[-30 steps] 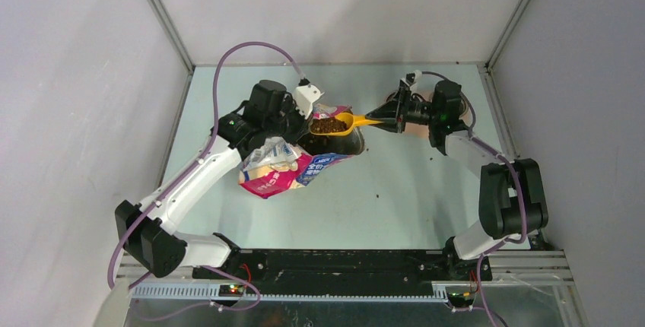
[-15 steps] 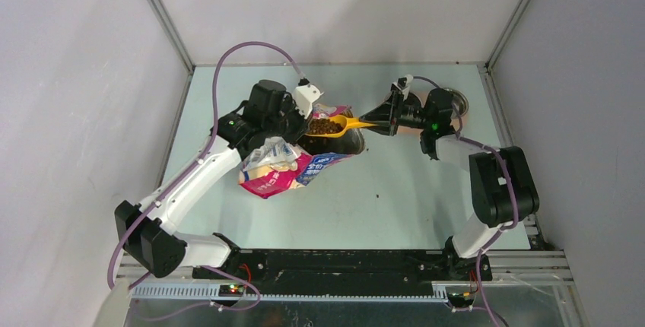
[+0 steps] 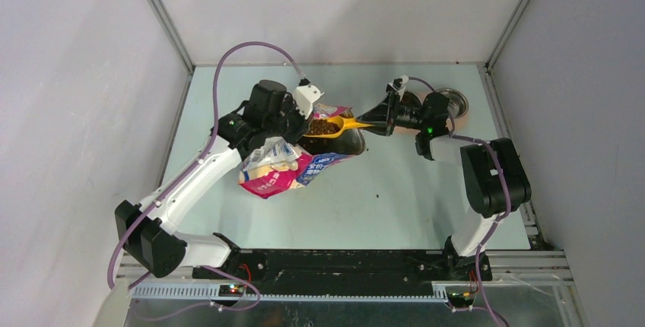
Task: Serve the pet food
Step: Collect the pet food from the pet food bag.
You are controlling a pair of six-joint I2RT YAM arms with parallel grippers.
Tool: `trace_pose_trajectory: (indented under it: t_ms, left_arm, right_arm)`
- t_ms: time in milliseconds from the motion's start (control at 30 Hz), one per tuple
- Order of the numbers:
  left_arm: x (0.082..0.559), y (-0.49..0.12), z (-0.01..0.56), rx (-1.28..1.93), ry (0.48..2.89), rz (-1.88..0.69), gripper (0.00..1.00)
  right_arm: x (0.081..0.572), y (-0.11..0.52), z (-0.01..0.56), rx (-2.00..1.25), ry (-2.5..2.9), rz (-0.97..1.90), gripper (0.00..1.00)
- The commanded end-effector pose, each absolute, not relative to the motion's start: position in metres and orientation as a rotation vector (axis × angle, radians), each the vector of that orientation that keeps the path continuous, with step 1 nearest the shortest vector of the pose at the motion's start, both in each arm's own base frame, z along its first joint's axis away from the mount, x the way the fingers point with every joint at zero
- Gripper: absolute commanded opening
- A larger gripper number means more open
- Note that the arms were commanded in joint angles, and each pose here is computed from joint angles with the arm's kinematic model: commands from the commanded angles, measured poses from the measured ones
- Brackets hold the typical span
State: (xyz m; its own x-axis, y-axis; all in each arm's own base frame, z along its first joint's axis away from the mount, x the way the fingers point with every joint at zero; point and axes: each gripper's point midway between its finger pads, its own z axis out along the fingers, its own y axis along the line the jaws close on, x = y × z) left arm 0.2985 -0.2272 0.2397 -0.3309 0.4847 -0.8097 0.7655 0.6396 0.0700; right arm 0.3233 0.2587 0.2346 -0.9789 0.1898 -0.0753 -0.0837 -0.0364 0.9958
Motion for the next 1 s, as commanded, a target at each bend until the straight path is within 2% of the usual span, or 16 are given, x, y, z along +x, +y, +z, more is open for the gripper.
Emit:
trace_pose_trajectory:
  t_ms: [0, 100, 167, 200, 233, 300, 567, 967]
  left_arm:
    - [0.293, -0.24, 0.249, 1.01, 1.956, -0.463, 0.0]
    - [0.292, -0.24, 0.251, 1.012, 1.95, -0.466, 0.0]
    - [0.293, -0.24, 0.25, 1.009, 1.953, -0.463, 0.0]
    - [0.293, -0.24, 0.249, 1.012, 1.956, -0.465, 0.0]
    - [0.293, -0.242, 0.251, 1.012, 1.953, -0.473, 0.0]
    - [0.293, -0.242, 0.251, 1.013, 1.953, -0.473, 0.0]
    - [0.291, -0.238, 0.253, 1.009, 1.945, -0.459, 0.0]
    - [0.293, -0.24, 0.248, 1.017, 1.958, -0.46, 0.0]
  right_arm:
    - [0.319, 0.246, 0.279, -0.039, 1.889, 2.132, 0.0]
    - [0.329, 0.223, 0.292, 0.017, 1.818, 2.094, 0.0]
    - [0.326, 0.23, 0.258, 0.116, 1.973, 2.071, 0.0]
    - [0.316, 0.24, 0.246, -0.013, 1.989, 1.985, 0.0]
    - [0.312, 0.245, 0.223, 0.086, 2.114, 1.954, 0.0]
    - [0.301, 0.255, 0.215, -0.022, 2.13, 1.885, 0.0]
    - [0.31, 0.253, 0.222, 0.033, 2.085, 1.987, 0.0]
    - [0.327, 0.214, 0.246, 0.108, 1.981, 2.001, 0.0]
